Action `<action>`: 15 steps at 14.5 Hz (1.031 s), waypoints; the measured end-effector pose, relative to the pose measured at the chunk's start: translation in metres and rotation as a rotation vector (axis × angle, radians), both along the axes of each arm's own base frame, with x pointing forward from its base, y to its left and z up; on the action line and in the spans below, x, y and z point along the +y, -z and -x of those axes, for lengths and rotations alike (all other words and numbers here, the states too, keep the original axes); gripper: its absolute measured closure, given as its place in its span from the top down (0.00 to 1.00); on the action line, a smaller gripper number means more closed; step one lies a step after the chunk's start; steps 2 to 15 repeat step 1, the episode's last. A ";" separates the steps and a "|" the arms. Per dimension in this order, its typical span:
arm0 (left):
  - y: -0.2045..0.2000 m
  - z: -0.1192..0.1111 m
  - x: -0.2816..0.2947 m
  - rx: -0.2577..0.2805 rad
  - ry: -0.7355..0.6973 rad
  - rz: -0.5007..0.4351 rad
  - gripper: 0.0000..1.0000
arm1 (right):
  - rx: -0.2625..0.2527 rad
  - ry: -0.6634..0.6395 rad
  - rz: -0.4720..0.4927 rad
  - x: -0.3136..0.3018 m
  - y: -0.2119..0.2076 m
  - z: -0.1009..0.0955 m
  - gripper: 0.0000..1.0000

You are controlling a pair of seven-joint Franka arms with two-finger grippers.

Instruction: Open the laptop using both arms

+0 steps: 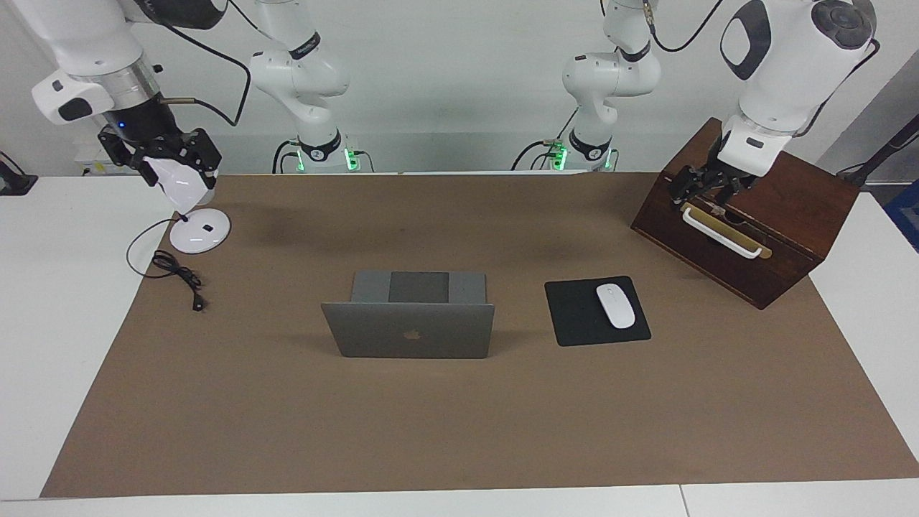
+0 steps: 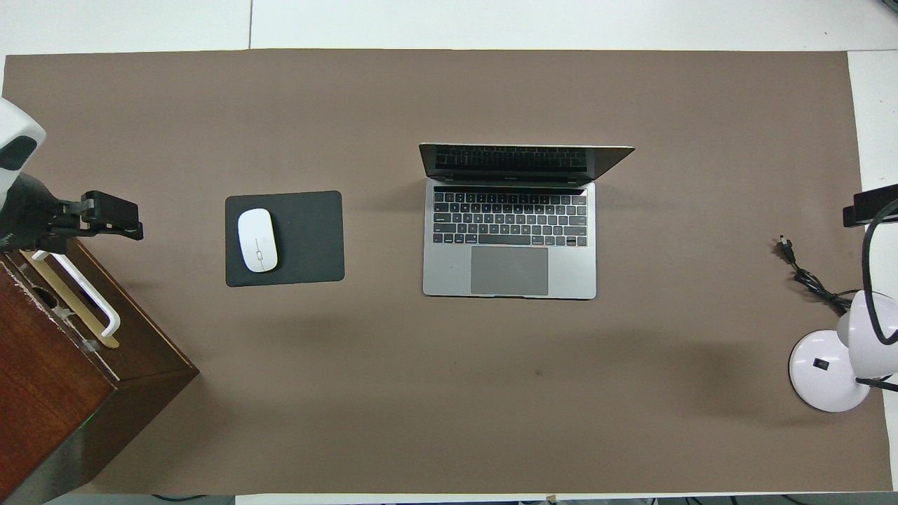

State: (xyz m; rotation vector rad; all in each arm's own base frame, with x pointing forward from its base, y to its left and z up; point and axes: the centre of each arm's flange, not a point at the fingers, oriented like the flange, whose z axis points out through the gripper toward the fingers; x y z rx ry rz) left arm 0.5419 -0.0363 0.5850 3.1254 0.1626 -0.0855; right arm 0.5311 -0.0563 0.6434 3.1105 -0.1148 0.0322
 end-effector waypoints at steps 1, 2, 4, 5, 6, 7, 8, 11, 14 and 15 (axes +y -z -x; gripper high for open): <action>0.000 0.000 0.000 0.000 0.000 0.000 1.00 | 0.000 0.000 0.000 0.000 0.000 0.000 1.00; 0.000 0.000 0.000 0.000 0.000 0.000 1.00 | 0.000 0.000 0.000 0.000 0.000 0.000 1.00; 0.000 0.000 0.000 0.000 0.000 0.000 1.00 | 0.000 0.000 0.000 0.000 0.000 0.000 1.00; 0.000 0.000 0.000 0.000 0.000 0.000 1.00 | 0.000 0.000 0.000 0.000 0.000 0.000 1.00; 0.000 0.000 0.000 0.000 0.000 0.000 1.00 | 0.000 0.000 0.000 0.000 0.000 0.000 1.00; 0.000 0.000 0.000 0.000 0.000 0.000 1.00 | 0.000 0.000 0.000 0.000 0.000 0.000 1.00; 0.000 0.000 0.000 0.000 0.000 0.000 1.00 | 0.000 0.000 0.000 0.000 0.000 0.000 1.00; 0.000 0.000 0.000 0.000 0.000 0.000 1.00 | 0.000 0.000 0.000 0.000 0.000 0.000 1.00; 0.000 0.000 0.000 0.000 0.000 0.000 1.00 | 0.000 0.000 0.000 0.000 0.000 0.000 1.00; 0.000 0.000 0.000 0.000 0.000 0.000 1.00 | 0.000 0.000 0.000 0.000 0.000 0.000 1.00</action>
